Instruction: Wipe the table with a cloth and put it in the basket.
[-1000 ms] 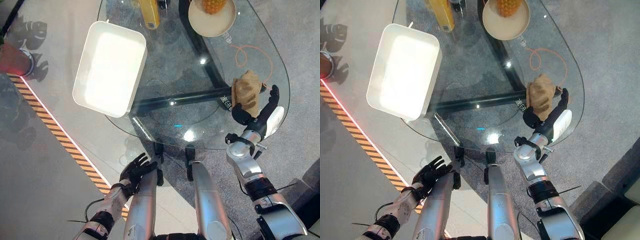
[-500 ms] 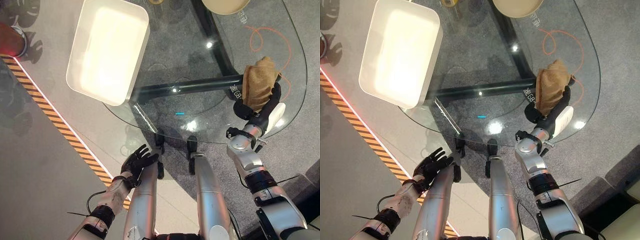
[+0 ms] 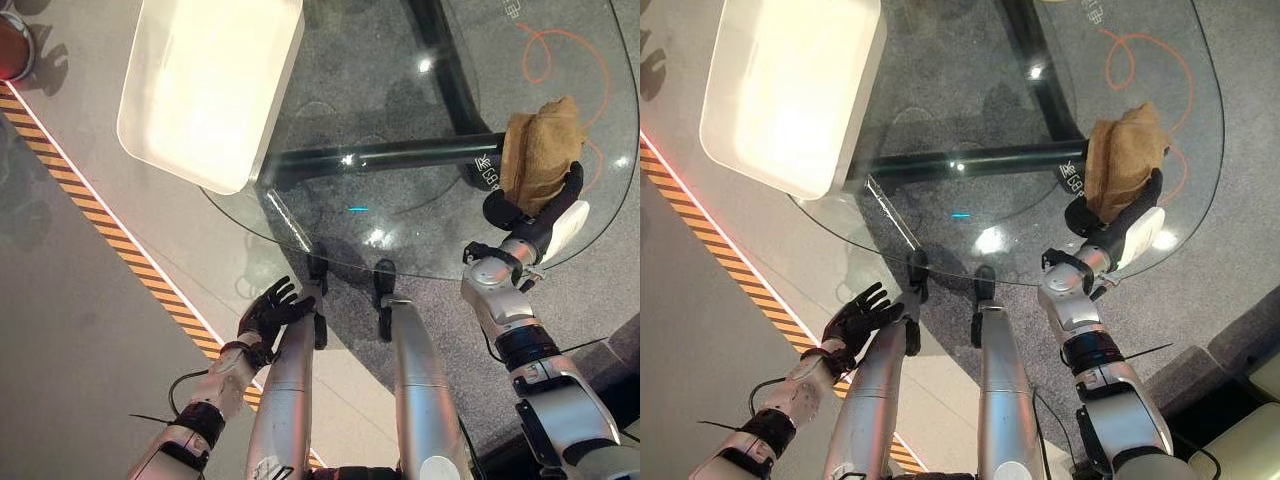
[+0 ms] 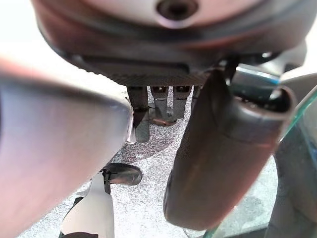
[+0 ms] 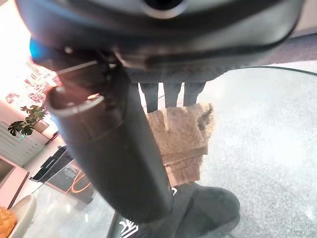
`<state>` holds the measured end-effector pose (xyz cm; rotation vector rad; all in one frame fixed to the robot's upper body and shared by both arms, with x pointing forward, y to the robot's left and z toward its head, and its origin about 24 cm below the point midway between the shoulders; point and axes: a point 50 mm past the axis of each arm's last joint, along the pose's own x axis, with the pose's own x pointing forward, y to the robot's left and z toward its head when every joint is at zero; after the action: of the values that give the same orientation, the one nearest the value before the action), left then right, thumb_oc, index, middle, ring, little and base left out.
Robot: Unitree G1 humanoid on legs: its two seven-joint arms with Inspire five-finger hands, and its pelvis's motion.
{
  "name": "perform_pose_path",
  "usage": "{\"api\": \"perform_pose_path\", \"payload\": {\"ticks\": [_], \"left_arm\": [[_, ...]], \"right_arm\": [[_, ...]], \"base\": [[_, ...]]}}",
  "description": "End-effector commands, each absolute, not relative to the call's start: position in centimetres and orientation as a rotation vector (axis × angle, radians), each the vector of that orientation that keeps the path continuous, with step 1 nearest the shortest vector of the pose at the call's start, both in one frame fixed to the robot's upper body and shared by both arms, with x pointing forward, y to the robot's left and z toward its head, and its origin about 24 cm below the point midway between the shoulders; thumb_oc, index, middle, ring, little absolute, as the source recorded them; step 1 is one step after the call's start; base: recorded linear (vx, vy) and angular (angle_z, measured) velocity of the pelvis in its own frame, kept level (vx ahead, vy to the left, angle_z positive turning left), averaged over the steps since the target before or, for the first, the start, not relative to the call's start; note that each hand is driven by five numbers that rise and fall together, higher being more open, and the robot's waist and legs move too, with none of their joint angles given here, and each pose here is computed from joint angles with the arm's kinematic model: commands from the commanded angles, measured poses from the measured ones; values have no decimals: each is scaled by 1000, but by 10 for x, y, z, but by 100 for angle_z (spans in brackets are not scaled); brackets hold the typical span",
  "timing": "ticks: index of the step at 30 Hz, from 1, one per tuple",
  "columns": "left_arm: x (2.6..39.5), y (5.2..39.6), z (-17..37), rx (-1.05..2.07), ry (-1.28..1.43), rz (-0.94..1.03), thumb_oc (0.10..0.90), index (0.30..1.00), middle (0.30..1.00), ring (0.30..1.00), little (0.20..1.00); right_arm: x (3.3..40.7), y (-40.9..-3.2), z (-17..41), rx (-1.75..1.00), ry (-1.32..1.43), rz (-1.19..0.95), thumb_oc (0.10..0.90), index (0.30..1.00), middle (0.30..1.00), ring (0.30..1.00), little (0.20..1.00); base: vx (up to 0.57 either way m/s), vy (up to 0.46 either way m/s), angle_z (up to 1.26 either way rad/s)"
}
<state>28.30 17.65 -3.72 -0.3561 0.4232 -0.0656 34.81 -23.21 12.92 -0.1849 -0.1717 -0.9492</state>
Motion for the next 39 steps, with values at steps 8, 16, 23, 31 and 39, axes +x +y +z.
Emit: {"api": "perform_pose_path", "payload": {"ticks": [8,16,23,31,39], "left_arm": [[246,120,-70,-425,603,-210,800,900,900,900,900],[247,119,-70,-429,602,-206,800,900,900,900,900],[246,117,-69,-437,599,-205,800,900,900,900,900],[243,115,-69,-458,595,-193,800,900,900,900,900],[244,113,-68,-478,583,-196,800,900,900,900,900]], "right_arm": [[340,-253,138,-123,-201,-1039,564,698,698,698,664],[342,-247,144,-122,-233,-1009,100,300,300,300,200],[340,-237,150,-98,-293,-979,100,300,300,300,200],[335,-225,172,-112,-413,-931,100,300,300,300,200],[336,-213,184,-130,-456,-859,100,300,300,300,200]], "base": [[0,0,0],[0,0,0],[8,23,0],[14,47,1],[8,63,0]]}}
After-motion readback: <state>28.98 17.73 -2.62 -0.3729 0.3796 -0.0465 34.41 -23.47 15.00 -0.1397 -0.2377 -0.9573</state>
